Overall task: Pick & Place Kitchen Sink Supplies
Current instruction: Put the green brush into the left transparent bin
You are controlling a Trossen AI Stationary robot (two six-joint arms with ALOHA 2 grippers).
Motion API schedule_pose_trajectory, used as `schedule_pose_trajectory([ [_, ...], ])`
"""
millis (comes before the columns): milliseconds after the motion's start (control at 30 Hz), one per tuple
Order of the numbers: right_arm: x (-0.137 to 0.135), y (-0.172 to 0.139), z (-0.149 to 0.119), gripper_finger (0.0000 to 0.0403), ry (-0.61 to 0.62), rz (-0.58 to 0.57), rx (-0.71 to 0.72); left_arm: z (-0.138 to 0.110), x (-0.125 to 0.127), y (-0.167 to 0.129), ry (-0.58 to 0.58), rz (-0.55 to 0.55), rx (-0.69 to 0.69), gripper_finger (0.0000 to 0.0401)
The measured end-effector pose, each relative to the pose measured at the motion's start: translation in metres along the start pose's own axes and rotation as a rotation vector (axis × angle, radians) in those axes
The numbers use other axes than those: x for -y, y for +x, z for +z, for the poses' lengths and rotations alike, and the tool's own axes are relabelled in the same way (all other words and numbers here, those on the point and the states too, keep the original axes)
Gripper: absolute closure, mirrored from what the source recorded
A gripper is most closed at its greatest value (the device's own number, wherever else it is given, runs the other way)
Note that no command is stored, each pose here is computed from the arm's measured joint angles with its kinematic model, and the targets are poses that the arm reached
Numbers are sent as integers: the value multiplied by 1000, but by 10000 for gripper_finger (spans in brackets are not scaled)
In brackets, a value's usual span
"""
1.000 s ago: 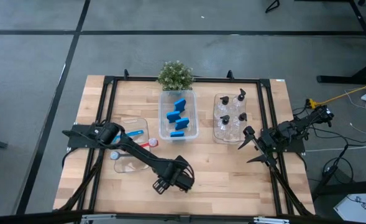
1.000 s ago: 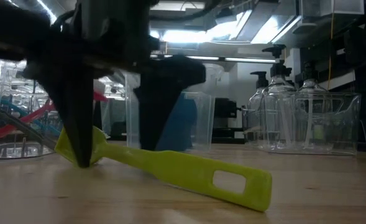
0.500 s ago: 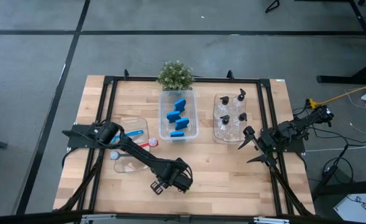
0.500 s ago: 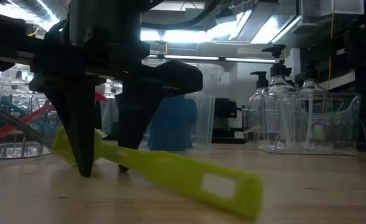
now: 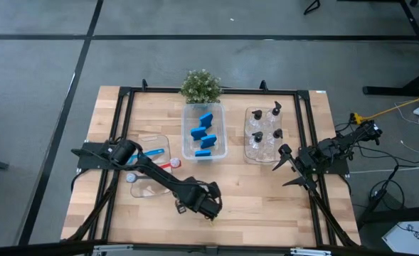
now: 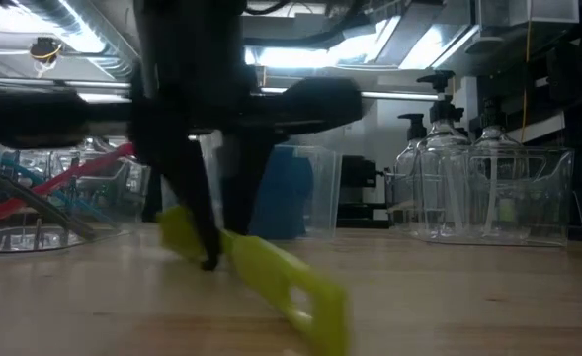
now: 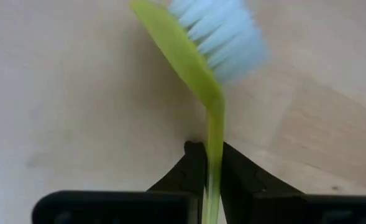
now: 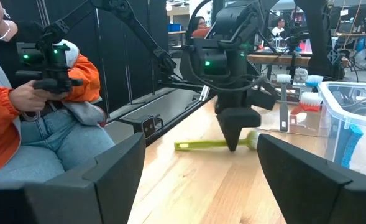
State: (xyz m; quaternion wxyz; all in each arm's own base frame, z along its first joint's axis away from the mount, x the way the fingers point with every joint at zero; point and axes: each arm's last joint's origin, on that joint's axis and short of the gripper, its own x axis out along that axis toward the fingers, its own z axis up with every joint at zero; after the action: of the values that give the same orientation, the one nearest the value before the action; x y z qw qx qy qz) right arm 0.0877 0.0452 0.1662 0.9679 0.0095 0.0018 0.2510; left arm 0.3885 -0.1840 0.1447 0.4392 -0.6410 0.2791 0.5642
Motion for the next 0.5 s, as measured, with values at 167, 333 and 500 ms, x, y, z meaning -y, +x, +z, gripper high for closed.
schedule_pose_trajectory([
  [167,0,0,0,95,0,0,0,-7,0,-6,103,-49,-9,379],
  [333,0,0,0,95,0,0,0,-14,0,-19,313,-113,1,387],
  [500,0,0,0,95,1,0,0,-21,4,-33,515,-143,-17,384],
])
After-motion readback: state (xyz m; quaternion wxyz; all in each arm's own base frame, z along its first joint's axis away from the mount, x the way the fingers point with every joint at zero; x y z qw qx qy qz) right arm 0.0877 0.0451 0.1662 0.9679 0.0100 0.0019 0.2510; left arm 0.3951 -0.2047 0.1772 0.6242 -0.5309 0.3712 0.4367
